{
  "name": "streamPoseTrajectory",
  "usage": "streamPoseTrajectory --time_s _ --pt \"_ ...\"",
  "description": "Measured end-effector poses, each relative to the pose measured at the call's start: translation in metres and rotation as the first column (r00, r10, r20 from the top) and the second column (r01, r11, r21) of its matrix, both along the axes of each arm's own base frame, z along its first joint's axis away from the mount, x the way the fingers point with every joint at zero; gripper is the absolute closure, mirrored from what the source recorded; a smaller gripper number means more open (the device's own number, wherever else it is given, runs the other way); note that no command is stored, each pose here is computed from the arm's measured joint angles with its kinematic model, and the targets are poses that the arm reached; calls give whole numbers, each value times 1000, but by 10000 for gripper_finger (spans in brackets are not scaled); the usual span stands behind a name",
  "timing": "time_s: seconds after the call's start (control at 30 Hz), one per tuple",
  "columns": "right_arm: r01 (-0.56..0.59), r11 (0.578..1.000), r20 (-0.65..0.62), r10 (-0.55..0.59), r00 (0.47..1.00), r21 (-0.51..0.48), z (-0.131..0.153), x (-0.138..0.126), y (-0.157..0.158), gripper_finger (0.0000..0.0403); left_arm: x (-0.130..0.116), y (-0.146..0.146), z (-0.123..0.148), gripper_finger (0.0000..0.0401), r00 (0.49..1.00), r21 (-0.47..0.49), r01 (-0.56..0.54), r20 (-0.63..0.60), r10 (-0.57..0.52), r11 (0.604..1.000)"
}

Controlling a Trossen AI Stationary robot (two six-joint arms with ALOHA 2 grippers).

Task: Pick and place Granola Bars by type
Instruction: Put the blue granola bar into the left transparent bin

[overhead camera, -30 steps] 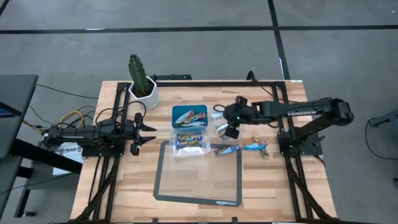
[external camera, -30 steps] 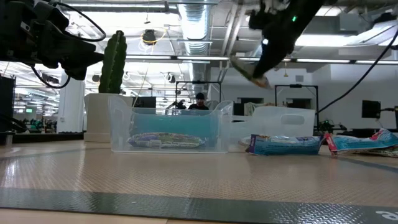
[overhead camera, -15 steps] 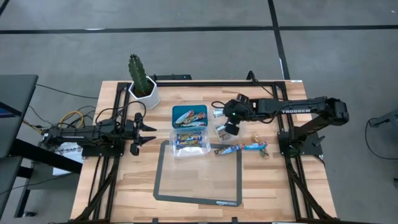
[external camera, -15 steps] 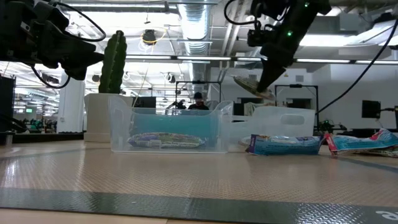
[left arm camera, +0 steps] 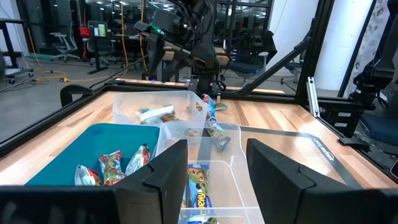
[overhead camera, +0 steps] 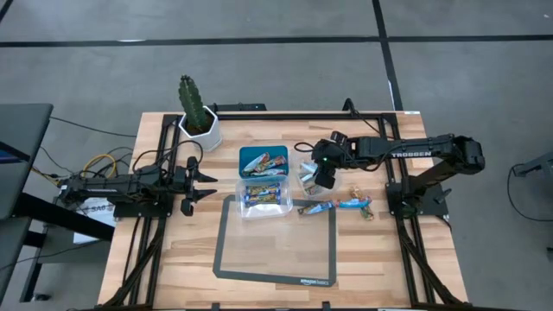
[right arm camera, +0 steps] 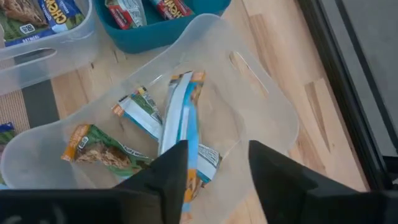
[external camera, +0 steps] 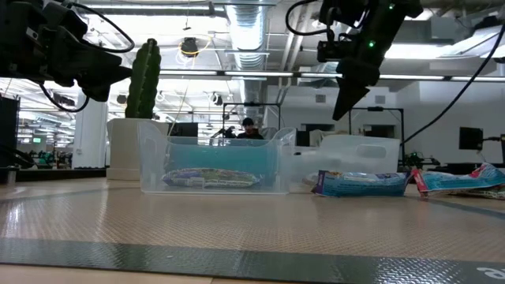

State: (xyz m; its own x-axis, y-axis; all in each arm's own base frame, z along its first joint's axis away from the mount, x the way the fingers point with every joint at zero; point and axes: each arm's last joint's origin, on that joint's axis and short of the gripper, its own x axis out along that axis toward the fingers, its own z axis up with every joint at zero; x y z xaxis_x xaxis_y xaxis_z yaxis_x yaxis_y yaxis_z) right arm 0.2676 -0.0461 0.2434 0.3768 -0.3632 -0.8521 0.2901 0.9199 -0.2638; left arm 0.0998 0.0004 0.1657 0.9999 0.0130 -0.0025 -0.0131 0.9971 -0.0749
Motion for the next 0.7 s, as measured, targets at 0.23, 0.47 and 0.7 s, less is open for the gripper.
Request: streamPoseTrajectory --time_s 0.23,0.47,0.7 --pt "-35 999 1 35 999 -1 0 2 10 194 0 0 0 243 1000 0 0 0 0 1000" --pt "-178 984 2 178 984 0 0 4 48 187 0 0 0 243 1000 0 0 0 0 1000" --pt "-352 936 -3 352 936 1 0 -1 97 192 0 0 0 243 1000 0 0 0 0 1000"
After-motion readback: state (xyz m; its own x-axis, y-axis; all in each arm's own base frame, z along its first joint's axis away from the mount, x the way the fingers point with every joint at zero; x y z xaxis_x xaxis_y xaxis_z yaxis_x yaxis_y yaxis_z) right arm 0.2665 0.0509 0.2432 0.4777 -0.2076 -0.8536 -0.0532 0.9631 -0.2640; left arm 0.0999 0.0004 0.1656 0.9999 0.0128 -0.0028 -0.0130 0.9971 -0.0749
